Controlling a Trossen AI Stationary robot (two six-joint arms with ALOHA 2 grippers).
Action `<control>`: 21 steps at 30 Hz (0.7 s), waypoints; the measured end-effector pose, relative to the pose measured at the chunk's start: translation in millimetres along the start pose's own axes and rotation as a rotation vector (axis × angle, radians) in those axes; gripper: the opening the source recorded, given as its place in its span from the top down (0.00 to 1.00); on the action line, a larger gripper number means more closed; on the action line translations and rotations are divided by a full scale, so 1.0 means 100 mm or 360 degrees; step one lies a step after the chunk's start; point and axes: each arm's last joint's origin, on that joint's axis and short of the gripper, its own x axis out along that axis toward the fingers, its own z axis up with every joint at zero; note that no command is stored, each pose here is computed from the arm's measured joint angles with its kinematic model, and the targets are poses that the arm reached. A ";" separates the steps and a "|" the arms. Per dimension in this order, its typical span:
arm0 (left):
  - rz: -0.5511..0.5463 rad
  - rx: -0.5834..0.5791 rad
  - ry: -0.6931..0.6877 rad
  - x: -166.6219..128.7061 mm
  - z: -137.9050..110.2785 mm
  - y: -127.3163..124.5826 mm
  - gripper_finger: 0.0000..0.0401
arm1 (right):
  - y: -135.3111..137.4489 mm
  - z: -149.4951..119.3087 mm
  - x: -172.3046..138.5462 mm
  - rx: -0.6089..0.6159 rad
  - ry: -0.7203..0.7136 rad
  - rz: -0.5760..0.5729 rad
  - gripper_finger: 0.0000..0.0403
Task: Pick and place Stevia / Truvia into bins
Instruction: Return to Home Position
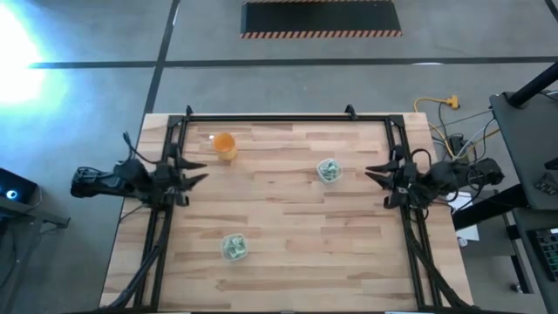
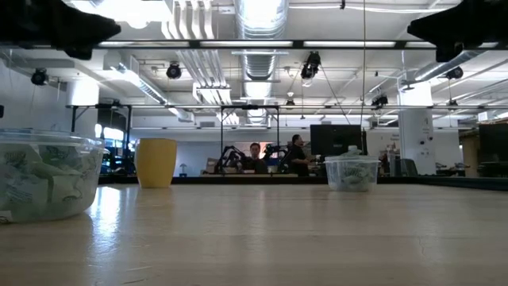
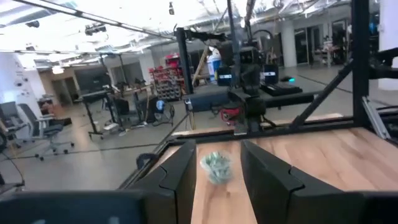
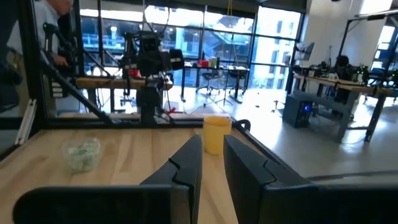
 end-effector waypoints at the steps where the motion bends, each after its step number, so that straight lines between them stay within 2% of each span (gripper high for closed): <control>1: 0.0001 0.0000 0.0002 0.01 -0.04 -0.01 0.73 | 0.01 -0.02 0.01 -0.0002 0.0010 0.0002 0.86; 11: 0.0044 0.0037 -0.0154 0.12 -0.40 -0.12 0.73 | 0.04 -0.12 0.04 -0.0024 -0.0034 0.0037 0.86; 15: 0.0054 0.0034 -0.0192 0.11 -0.39 -0.12 0.73 | 0.06 -0.10 0.04 -0.0047 -0.0081 0.0120 0.86; 21: 0.0045 0.0033 -0.0163 0.12 -0.44 -0.13 0.73 | 0.06 -0.13 0.05 -0.0038 -0.0071 0.0133 0.86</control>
